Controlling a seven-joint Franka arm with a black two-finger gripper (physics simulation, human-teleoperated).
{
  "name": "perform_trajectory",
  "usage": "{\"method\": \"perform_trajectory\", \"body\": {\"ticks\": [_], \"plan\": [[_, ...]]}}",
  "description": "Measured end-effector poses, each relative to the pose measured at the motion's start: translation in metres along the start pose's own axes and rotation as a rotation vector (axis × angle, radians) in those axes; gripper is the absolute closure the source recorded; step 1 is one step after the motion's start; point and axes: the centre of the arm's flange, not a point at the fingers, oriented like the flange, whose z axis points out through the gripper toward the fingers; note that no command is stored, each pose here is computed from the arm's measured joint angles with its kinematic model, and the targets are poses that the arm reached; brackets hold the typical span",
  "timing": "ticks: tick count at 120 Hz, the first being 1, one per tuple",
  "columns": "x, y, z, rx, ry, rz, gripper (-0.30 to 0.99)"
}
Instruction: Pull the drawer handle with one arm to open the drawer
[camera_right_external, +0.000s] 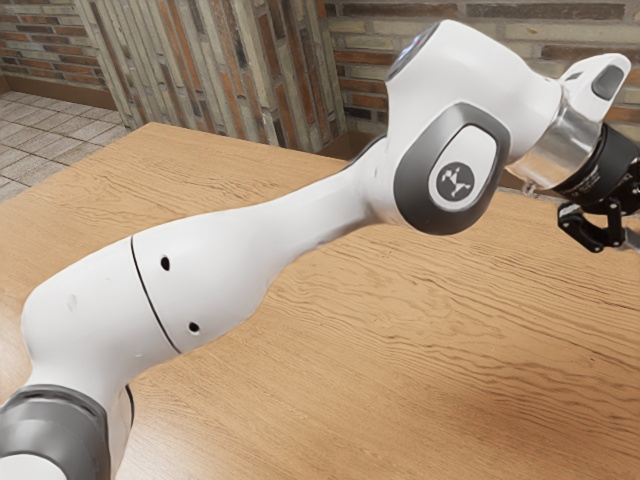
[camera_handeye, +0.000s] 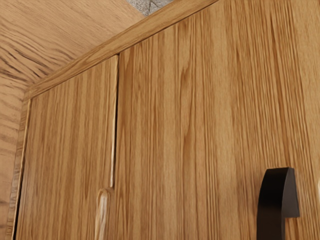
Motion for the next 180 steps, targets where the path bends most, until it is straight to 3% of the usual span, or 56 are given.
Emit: {"method": "perform_trajectory", "body": {"ticks": [78, 152, 180], "plan": [[-0.011, 0.006, 0.001, 0.012, -0.013, -0.002, 0.01], [-0.031, 0.012, -0.017, 0.096, -0.035, -0.019, 0.00], [-0.023, 0.015, -0.019, 0.058, -0.018, -0.040, 0.00]]}}
